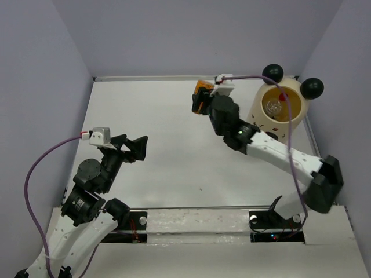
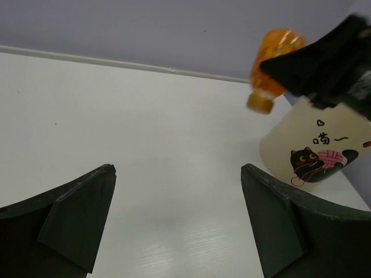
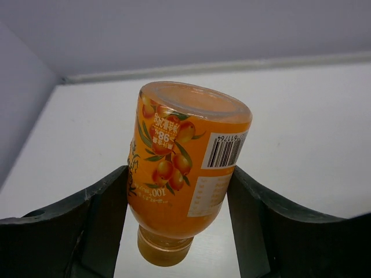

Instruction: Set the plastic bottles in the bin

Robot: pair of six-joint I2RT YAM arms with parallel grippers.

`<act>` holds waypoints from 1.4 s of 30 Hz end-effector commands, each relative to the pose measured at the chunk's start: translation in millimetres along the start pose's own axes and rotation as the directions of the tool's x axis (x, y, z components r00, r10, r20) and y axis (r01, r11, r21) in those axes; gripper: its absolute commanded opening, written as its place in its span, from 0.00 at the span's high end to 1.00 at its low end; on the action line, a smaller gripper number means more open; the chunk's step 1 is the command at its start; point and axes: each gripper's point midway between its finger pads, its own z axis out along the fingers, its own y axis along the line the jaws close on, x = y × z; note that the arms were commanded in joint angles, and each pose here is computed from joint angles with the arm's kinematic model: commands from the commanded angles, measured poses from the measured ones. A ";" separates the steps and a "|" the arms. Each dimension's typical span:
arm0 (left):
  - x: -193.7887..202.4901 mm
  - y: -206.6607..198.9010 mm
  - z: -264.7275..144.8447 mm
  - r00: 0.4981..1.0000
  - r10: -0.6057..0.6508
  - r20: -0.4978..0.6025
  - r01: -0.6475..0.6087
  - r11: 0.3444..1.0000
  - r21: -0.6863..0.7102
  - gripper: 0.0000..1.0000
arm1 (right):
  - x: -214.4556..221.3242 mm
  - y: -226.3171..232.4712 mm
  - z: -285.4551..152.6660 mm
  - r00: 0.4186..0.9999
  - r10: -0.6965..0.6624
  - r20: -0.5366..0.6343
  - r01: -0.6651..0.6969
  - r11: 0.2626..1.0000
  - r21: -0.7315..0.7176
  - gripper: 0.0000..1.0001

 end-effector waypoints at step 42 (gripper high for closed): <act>-21.2 -1.6 2.0 0.998 0.001 0.058 -0.001 1.000 0.005 0.01 | -131.1 -269.8 -135.8 0.864 -0.484 0.140 0.282 0.696 0.660 0.53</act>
